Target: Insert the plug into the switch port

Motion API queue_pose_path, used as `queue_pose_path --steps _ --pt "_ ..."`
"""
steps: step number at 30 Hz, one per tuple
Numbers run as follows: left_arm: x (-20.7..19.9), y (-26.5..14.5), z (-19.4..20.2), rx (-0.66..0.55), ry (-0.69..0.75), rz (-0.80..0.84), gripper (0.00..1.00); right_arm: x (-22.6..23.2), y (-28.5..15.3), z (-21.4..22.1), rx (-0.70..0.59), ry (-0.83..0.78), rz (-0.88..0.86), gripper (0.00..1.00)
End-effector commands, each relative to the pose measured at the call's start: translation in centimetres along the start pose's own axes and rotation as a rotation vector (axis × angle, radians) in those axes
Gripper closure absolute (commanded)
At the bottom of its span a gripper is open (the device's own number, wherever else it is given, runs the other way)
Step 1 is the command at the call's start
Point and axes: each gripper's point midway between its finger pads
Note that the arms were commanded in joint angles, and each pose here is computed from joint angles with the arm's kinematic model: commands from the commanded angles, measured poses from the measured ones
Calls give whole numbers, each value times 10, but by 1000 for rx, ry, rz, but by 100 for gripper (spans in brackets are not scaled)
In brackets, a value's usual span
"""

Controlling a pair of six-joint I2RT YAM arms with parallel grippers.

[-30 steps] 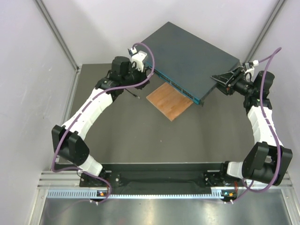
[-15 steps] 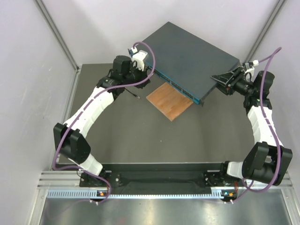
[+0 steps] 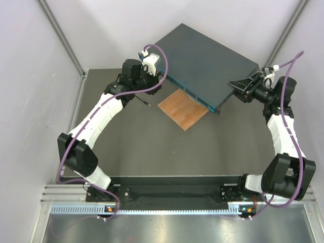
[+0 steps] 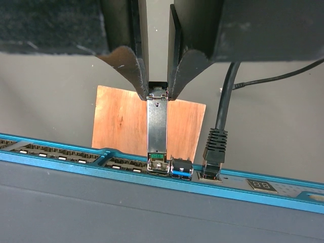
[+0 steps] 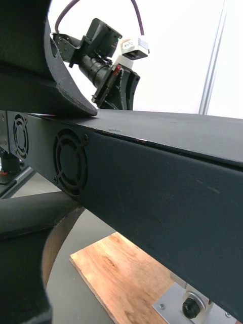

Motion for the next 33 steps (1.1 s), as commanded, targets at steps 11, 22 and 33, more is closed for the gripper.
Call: queue_pose_path --steps 11,22,33 --pt "10 -1 -37 -112 69 -64 100 25 6 -8 -31 -303 -76 100" --pt "6 6 -42 -116 83 -59 100 25 6 -8 -29 -302 -76 100" --pt "-10 11 -64 -158 74 -9 100 23 7 -6 -23 -300 -73 100"
Point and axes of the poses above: each gripper's point midway between its finger pads, its own y axis out along the fingers, its own x axis along the line the jaws close on, z = x × y, and after that the axes turned 6 degrees about -y, right-handed
